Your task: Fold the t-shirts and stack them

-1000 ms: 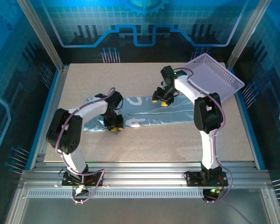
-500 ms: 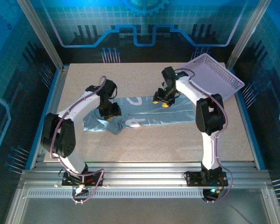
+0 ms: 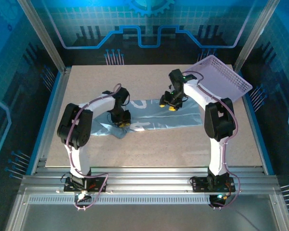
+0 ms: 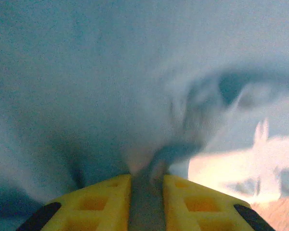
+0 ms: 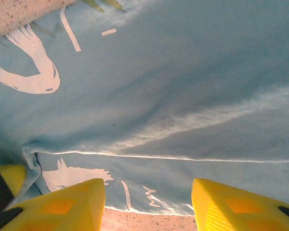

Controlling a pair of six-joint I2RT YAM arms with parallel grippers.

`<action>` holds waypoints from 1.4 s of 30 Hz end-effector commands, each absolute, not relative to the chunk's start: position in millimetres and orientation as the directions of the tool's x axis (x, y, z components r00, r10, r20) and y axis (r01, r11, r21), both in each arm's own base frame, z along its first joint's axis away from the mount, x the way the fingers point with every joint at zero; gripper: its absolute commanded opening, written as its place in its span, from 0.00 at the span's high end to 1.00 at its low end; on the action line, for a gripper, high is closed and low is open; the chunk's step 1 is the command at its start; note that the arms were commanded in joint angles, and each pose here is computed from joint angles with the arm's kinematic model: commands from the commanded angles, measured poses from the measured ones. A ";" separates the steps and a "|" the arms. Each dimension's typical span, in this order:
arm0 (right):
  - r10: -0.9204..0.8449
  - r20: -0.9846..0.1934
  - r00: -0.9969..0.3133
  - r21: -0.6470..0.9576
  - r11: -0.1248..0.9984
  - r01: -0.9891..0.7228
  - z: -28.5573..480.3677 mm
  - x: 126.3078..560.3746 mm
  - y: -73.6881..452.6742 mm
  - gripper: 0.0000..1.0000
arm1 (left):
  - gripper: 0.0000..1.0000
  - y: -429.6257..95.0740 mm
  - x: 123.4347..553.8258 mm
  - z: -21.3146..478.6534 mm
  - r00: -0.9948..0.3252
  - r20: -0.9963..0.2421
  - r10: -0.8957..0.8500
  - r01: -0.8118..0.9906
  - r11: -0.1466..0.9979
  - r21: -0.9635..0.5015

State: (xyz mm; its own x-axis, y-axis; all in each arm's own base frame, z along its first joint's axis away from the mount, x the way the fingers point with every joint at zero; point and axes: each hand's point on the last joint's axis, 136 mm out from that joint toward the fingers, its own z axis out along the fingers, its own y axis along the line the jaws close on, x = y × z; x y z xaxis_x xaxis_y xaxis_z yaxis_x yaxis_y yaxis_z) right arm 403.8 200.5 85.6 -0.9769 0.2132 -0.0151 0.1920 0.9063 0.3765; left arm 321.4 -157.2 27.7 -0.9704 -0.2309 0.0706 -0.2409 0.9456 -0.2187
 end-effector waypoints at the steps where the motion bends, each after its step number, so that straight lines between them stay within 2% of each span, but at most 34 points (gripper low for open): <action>1: 0.224 -0.024 -0.974 0.388 0.900 0.198 92.7 404.6 196.1 0.49 | 0.75 -162.3 289.1 40.7 -0.982 0.116 -0.152 -0.177 0.952 -0.251; 5: 0.222 -0.020 -0.975 0.392 0.899 0.196 91.4 406.6 198.6 0.49 | 0.75 -147.8 263.4 42.9 -0.979 0.165 -0.123 -0.154 0.969 -0.193; 10: 0.215 -0.024 -0.976 0.392 0.901 0.188 93.3 408.9 200.1 0.50 | 0.75 -120.6 273.6 73.4 -0.974 0.057 -0.220 -0.226 0.958 -0.178; 14: 0.209 -0.022 -0.978 0.392 0.901 0.183 92.7 407.7 202.7 0.50 | 0.52 -89.2 293.1 82.1 -0.912 0.004 -0.410 -0.401 0.890 -0.214; 19: 0.205 -0.025 -0.978 0.390 0.903 0.179 93.9 405.5 203.6 0.50 | 0.49 -85.2 298.3 65.3 -0.829 0.110 -0.548 -0.558 0.798 -0.229; 25: 0.202 -0.036 -0.979 0.407 0.897 0.171 97.6 403.7 205.6 0.50 | 0.51 -105.0 298.9 54.3 -0.717 0.211 -0.664 -0.697 0.673 -0.249; 28: 0.182 -0.054 -0.982 0.465 0.875 0.136 102.1 403.9 215.8 0.50 | 0.52 -118.9 294.8 49.7 -0.694 0.242 -0.678 -0.720 0.651 -0.240; 34: 0.122 -0.079 -0.989 0.646 0.762 0.042 120.8 398.4 252.6 0.49 | 0.59 -120.8 288.6 36.5 -0.684 0.241 -0.689 -0.729 0.657 -0.190; 42: 0.117 -0.070 -0.991 0.659 0.751 0.042 122.9 389.3 258.4 0.49 | 0.76 -111.4 292.5 24.9 -0.708 0.199 -0.677 -0.705 0.693 -0.149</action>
